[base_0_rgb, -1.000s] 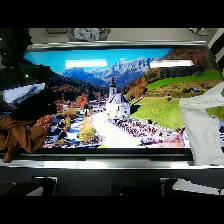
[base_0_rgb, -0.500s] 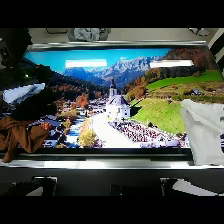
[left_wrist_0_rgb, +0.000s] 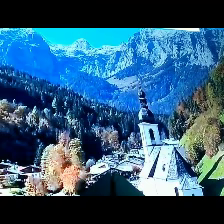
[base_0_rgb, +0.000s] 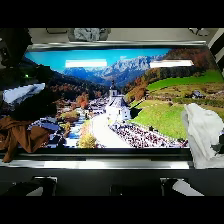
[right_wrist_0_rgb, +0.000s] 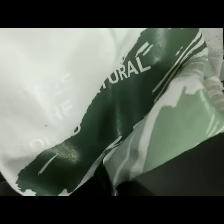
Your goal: Fold the shirts.
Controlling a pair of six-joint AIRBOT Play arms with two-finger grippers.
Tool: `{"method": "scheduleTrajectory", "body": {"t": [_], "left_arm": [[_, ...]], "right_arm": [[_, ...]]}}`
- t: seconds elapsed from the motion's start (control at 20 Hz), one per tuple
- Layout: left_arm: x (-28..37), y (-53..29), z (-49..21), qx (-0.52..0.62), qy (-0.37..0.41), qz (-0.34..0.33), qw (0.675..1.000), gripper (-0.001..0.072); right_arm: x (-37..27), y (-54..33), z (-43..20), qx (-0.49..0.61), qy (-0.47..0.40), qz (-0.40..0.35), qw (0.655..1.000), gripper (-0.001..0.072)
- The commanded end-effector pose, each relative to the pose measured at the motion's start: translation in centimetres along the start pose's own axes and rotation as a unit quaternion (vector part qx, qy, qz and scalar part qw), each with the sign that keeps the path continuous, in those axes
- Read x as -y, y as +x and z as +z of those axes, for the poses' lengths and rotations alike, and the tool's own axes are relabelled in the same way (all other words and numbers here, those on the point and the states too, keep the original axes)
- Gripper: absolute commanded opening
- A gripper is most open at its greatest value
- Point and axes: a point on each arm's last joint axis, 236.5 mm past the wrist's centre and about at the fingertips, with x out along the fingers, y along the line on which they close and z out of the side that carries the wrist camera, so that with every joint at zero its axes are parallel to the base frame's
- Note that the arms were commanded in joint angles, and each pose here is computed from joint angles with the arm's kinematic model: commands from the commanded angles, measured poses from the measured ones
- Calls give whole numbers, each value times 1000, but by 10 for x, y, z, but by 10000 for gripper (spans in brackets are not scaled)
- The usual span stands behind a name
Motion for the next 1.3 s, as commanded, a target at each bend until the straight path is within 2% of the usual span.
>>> {"method": "scheduleTrajectory", "body": {"t": [0.0, 0.05, 0.1, 0.15, 0.3, 0.4, 0.5, 0.6, 0.65, 0.7, 0.75, 0.8, 0.85, 0.9, 0.95, 1.05, 1.15, 1.25], "left_arm": [[0, 0, 0, 0, 0, 0, 1000, 25], [0, 0, 0, 0, 0, 0, 1000, 25], [0, 0, 0, 1, 0, 0, 1000, 26], [0, -1, 1, 2, 0, 0, 1000, 26], [4, -7, 12, 16, 4, -3, 1000, 24], [10, -23, 35, 45, 47, -2, 998, 23], [-8, -42, 67, 80, 79, 53, 992, 21], [-55, -44, 75, 58, 78, 156, 983, 21], [-77, -36, 63, 20, 77, 199, 977, 22], [-94, -23, 42, -32, 75, 225, 971, 23], [-106, -6, 8, -103, 63, 234, 965, 27], [-111, 8, -29, -177, 50, 234, 955, 105], [-110, 18, -71, -255, 36, 226, 939, 388], [-105, 21, -109, -322, 40, 210, 922, 633], [-100, 21, -140, -364, 62, 190, 910, 654], [-93, 22, -174, -351, 64, 180, 917, 654], [-81, 26, -192, -307, 45, 156, 938, 653], [-79, 29, -194, -290, 48, 149, 944, 653]], "right_arm": [[17, 12, -7, -14, 0, -40, 999, 56], [16, 12, -6, -11, 9, -38, 999, 208], [12, 12, -3, -4, 9, -31, 999, 502], [10, 11, 3, 9, -2, -25, 1000, 707], [25, -34, 34, 88, -28, -55, 994, 701], [48, -120, 81, 235, -37, -115, 965, 699], [36, -252, 129, 439, -64, -161, 881, 697], [-31, -361, 146, 580, -136, -180, 783, 695], [-77, -380, 149, 605, -176, -165, 759, 694], [-133, -377, 151, 603, -228, -135, 752, 688], [-184, -354, 149, 572, -282, -101, 764, 659], [-235, -319, 145, 523, -335, -65, 781, 657], [-272, -278, 140, 461, -384, -44, 799, 694], [-298, -229, 130, 378, -424, -26, 823, 704], [-311, -184, 117, 294, -446, -9, 845, 699], [-322, -112, 88, 166, -481, 22, 861, 667], [-333, -74, 74, 144, -487, 43, 860, 618], [-340, -55, 70, 147, -485, 44, 861, 621]]}}
